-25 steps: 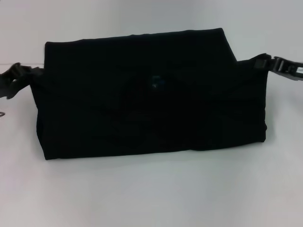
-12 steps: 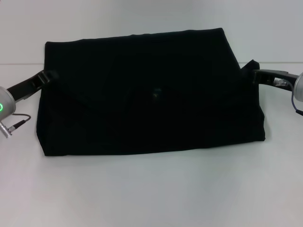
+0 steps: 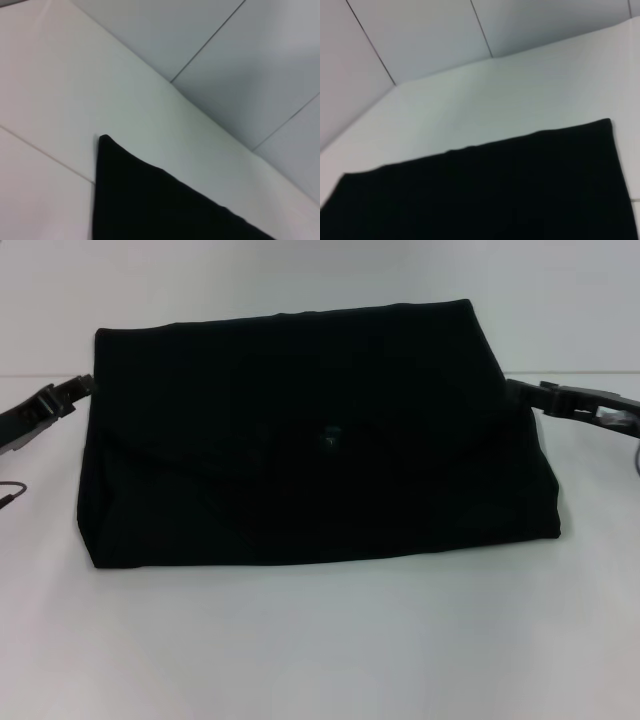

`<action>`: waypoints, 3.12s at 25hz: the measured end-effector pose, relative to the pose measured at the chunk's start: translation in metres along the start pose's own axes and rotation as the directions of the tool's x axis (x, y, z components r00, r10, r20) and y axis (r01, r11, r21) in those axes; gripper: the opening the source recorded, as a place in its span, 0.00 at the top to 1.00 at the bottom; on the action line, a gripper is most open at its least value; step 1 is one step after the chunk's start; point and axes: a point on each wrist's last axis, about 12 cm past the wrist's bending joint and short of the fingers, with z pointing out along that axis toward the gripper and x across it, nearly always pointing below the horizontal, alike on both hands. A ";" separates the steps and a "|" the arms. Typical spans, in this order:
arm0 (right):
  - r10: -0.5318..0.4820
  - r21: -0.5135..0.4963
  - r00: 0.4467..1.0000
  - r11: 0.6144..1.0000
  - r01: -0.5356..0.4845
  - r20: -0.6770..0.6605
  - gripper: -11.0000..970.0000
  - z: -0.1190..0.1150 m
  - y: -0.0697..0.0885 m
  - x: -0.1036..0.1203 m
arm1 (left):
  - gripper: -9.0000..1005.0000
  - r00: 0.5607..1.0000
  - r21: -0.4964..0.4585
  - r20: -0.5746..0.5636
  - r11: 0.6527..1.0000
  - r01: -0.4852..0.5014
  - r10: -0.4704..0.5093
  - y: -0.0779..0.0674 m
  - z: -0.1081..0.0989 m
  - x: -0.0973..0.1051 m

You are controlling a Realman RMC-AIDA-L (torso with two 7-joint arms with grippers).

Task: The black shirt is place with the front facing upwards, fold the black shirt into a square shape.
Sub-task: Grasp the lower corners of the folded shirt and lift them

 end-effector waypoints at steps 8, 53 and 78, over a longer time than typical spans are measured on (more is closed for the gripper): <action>-0.265 -0.308 0.964 0.915 0.262 0.033 0.32 -0.032 0.019 0.030 | 0.36 0.992 0.271 -0.113 0.962 -0.018 0.051 0.001 -0.048 -0.009; -0.488 -0.521 0.872 0.736 0.432 0.033 0.02 -0.023 0.062 0.102 | 0.19 0.847 0.138 -0.479 0.972 -0.188 0.232 0.004 -0.033 0.030; -0.045 -0.173 0.956 0.985 -0.006 -0.290 0.02 -0.065 -0.011 -0.019 | 0.93 0.815 0.171 -0.515 0.964 -0.205 0.264 -0.003 -0.033 0.026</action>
